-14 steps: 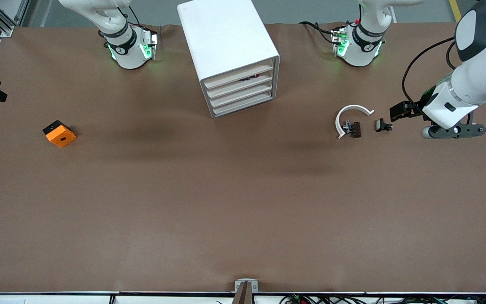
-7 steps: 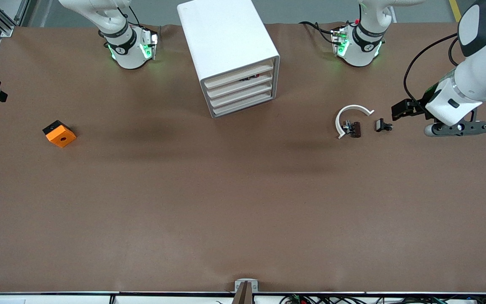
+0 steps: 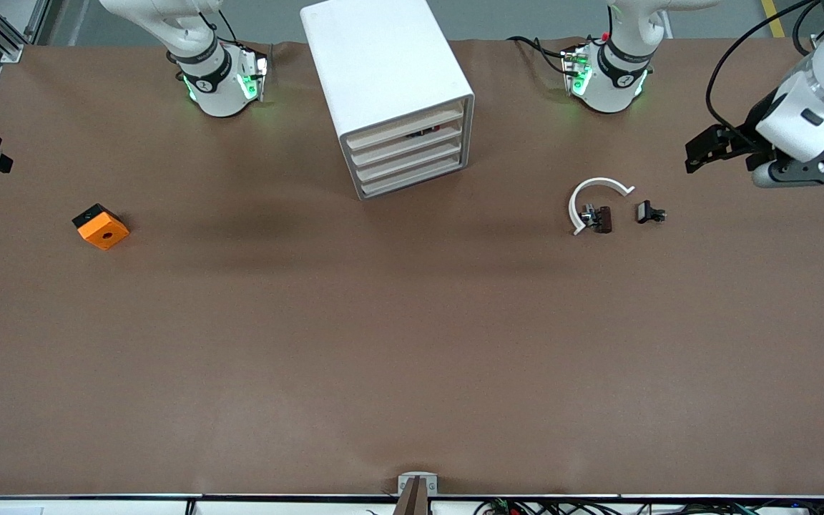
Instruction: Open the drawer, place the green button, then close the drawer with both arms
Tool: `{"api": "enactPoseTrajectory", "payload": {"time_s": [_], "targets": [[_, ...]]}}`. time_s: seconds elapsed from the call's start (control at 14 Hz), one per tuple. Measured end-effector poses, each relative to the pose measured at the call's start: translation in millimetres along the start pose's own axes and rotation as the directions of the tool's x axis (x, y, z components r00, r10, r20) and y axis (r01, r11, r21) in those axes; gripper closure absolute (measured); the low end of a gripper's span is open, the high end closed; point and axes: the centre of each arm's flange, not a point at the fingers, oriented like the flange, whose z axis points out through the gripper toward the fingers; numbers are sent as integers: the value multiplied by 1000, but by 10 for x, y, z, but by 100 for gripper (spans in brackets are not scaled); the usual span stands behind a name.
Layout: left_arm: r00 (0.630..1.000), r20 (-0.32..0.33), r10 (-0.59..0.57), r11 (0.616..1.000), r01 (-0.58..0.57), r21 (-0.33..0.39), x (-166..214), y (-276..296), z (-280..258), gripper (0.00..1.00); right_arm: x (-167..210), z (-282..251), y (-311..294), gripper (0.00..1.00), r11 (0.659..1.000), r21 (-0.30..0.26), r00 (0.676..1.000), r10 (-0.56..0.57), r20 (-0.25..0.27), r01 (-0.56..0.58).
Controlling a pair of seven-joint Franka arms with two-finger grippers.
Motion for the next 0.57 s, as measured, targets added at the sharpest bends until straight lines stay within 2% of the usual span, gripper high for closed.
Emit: {"api": "enactPoseTrajectory", "payload": {"time_s": [0.57], "targets": [[1000,-14,4,1000,-4,-2,-6,17,-113,0,-1,1,0,0,1000,0,1000,0,1,0]]}}
